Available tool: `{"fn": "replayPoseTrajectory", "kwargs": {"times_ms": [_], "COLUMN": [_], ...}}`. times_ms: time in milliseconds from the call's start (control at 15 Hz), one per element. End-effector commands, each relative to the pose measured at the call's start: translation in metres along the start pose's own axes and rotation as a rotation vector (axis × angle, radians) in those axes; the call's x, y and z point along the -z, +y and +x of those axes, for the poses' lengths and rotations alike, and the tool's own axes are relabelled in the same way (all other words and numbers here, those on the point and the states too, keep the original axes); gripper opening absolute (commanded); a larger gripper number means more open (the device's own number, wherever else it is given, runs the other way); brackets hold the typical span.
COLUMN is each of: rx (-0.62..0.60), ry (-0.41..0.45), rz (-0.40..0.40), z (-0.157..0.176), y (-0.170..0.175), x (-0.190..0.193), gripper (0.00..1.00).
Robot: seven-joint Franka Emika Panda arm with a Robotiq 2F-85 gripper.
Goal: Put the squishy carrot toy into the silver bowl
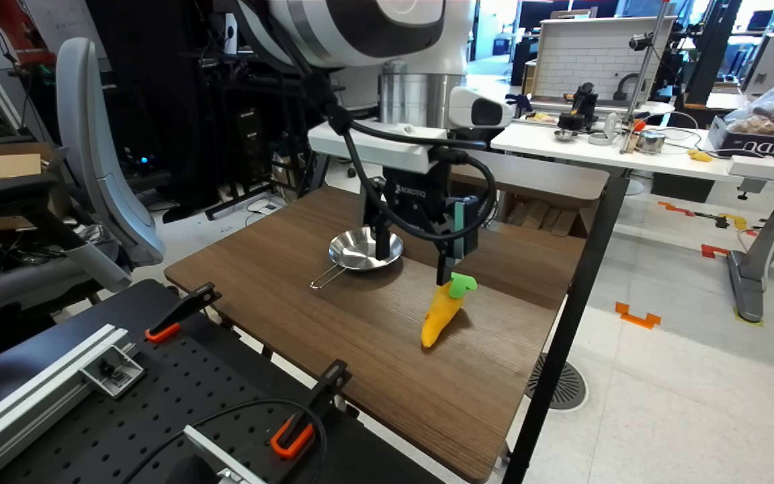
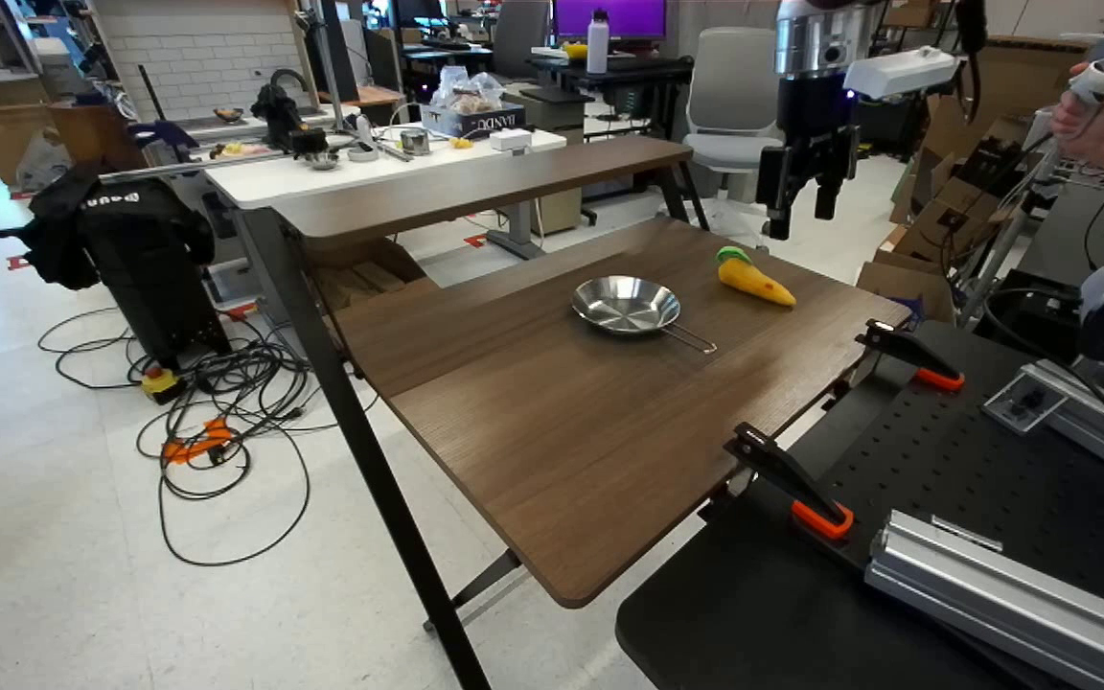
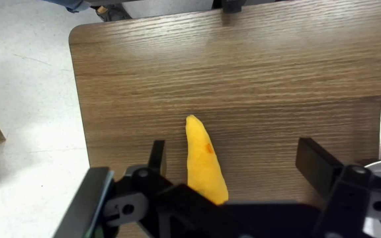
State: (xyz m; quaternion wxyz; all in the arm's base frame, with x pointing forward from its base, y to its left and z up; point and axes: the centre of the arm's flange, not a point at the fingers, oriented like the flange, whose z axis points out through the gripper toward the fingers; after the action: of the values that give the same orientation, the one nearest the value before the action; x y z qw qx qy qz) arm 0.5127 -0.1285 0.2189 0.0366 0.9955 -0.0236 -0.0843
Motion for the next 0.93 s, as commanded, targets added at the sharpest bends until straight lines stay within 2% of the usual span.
{"fn": "replayPoseTrajectory", "kwargs": {"times_ms": [0, 333, 867], "rx": [0.016, 0.024, 0.083], "ry": [0.003, -0.004, 0.013], "rz": [-0.029, -0.047, -0.074], "z": [0.035, 0.057, 0.073], "y": [0.027, 0.044, 0.03], "x": [-0.016, -0.034, -0.047], "gripper": [1.0, 1.0, 1.0]}}
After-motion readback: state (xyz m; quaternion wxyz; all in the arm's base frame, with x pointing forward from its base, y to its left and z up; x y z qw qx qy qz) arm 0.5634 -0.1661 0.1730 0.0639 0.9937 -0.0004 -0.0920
